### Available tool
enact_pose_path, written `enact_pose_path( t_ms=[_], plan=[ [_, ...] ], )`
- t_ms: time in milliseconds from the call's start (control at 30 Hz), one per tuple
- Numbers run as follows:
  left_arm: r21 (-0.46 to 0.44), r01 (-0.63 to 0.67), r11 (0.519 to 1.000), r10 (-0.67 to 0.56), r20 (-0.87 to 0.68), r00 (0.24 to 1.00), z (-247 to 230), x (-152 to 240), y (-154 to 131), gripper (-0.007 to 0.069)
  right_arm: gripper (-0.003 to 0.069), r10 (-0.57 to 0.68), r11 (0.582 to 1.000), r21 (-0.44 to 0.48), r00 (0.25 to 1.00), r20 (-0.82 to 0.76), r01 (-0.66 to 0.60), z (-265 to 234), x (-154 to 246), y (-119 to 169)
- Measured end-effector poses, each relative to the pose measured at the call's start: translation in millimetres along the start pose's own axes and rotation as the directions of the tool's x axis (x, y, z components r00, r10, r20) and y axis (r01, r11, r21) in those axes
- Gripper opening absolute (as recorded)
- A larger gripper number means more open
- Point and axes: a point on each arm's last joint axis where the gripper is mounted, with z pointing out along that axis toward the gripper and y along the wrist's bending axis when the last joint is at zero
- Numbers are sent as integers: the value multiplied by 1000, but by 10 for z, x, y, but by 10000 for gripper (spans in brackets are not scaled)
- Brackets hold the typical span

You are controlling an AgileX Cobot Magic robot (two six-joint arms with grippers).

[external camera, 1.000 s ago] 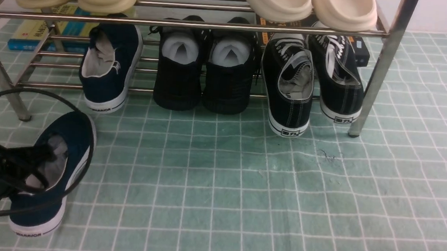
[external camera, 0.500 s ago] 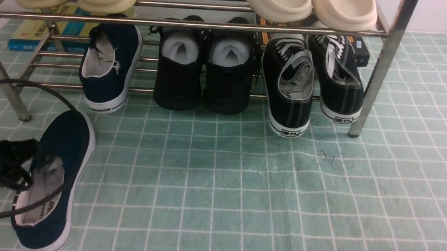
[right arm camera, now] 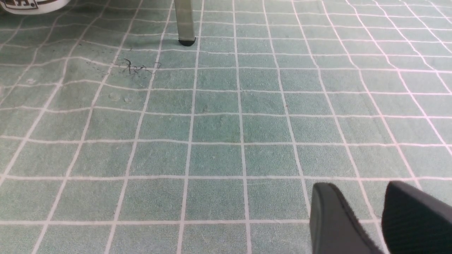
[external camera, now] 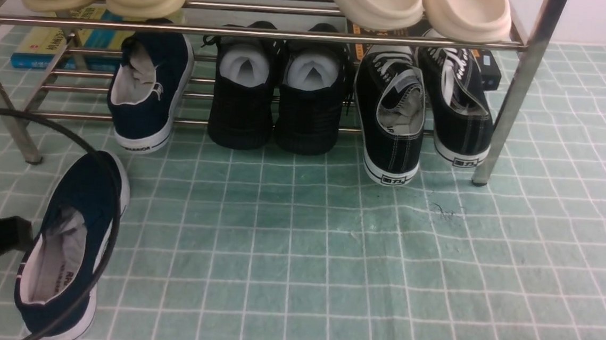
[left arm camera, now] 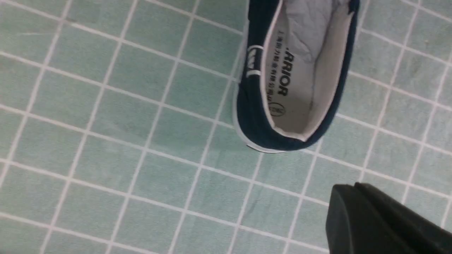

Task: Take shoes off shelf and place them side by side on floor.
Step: 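Grasp the leftmost shoe on the bottom shelf of the shoe rack with the left gripper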

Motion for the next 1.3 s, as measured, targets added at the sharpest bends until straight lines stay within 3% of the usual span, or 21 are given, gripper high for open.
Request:
enact_pose_path(
  t_ms=[167,300,467,533,567,633,733,1033,1267,1300],
  plan=[
    [28,-35,999,38,-105,994,142,-192,-131,7,239,0,1000,0,1000,0,0,0,0,0],
    [3,-40,999,41,-75,996,261,-558,-237,60,239,0,1000,0,1000,0,0,0,0,0],
    [-55,-10,998,8,-29,1000,591,-1000,-337,246,239,0,1000,0,1000,0,0,0,0,0],
    [-43,3,999,-2,24,1000,677,-1170,-394,336,239,0,1000,0,1000,0,0,0,0,0],
    [-42,4,999,-3,26,1000,695,-1176,-397,336,239,0,1000,0,1000,0,0,0,0,0],
    [-9,8,1000,-7,110,994,810,-1386,-476,435,239,0,1000,0,1000,0,0,0,0,0],
    [24,9,1000,-13,178,984,947,-1545,-540,489,239,0,1000,0,1000,0,0,0,0,0],
    [105,47,993,-76,290,954,1350,-1728,-625,485,239,0,1000,0,1000,0,0,0,0,0],
    [151,72,986,-118,322,939,1623,-1775,-656,402,239,0,1000,0,1000,0,0,0,0,0],
    [160,86,983,-134,319,938,1668,-1774,-659,346,239,0,1000,0,1000,0,0,0,0,0]
  ],
)
